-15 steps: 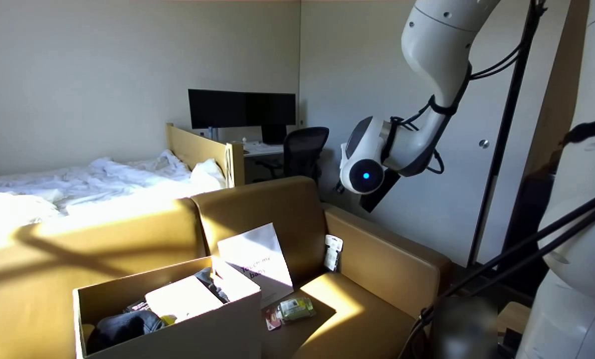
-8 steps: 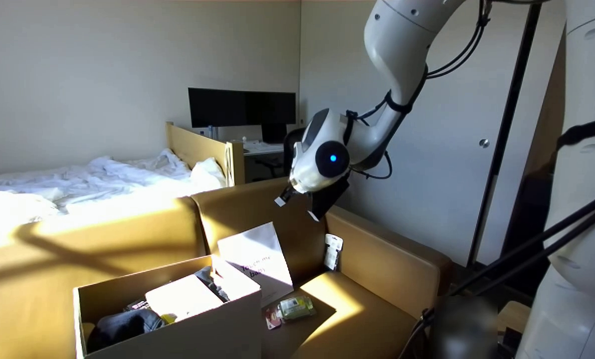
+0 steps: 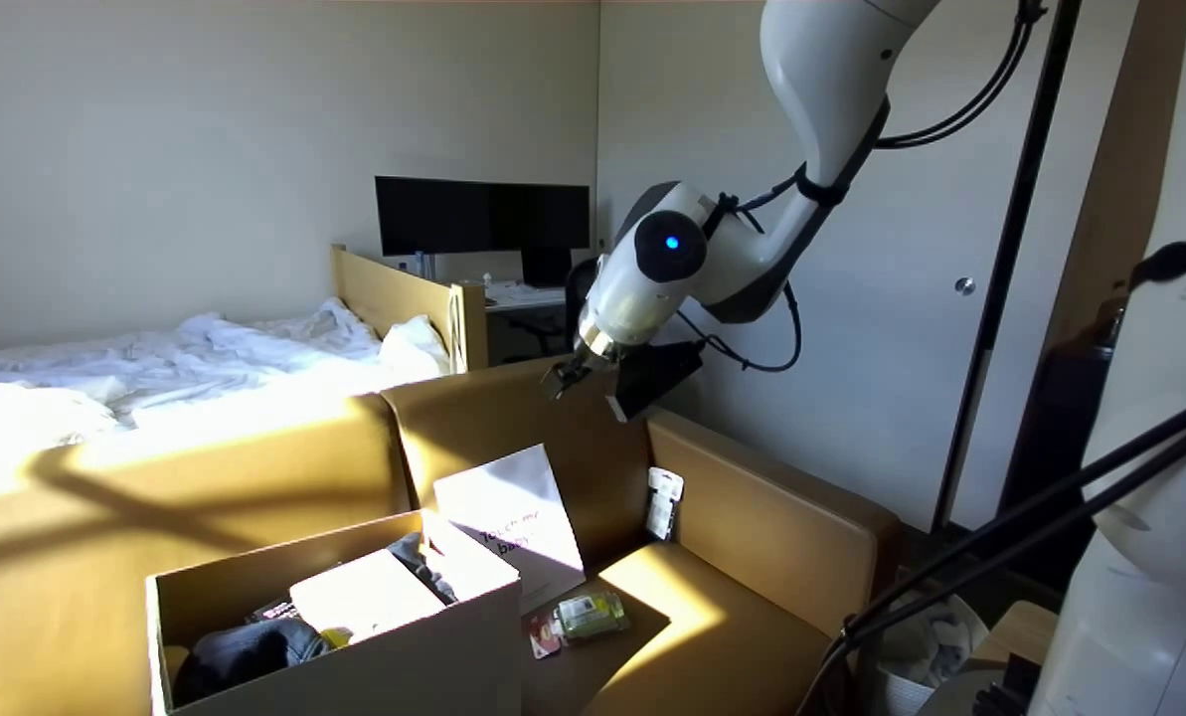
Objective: Put the black and yellow books in the box, respectively
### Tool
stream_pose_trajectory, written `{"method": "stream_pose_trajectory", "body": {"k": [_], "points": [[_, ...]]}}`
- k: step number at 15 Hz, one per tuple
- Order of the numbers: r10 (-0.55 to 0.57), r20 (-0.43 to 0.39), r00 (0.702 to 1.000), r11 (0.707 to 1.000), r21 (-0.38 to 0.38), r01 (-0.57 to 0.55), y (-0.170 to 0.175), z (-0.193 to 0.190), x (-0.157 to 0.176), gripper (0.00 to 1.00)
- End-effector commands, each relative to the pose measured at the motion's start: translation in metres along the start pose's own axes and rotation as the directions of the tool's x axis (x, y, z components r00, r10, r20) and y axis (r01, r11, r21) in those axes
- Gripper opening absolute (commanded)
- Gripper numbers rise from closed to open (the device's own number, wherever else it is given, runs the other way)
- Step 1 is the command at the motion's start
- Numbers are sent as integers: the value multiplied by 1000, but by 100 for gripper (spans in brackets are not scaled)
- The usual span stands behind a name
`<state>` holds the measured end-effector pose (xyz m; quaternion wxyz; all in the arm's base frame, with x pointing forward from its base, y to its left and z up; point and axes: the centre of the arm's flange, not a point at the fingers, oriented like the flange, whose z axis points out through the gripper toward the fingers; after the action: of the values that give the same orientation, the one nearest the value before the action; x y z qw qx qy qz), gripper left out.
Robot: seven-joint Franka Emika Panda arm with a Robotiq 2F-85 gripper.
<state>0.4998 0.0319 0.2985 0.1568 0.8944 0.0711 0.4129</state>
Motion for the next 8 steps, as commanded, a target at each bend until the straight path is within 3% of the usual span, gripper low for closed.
{"method": "stream_pose_trajectory", "body": {"k": [1, 4, 5, 8], "points": [[8, 82, 997, 983, 185, -23, -31, 19, -66, 100], [-31, 143, 989, 938, 345, -20, -54, -1, -82, 100], [-31, 129, 991, 965, 261, -4, -57, 2, -66, 100], [-31, 134, 991, 962, 274, -7, -63, 1, -68, 100]]}}
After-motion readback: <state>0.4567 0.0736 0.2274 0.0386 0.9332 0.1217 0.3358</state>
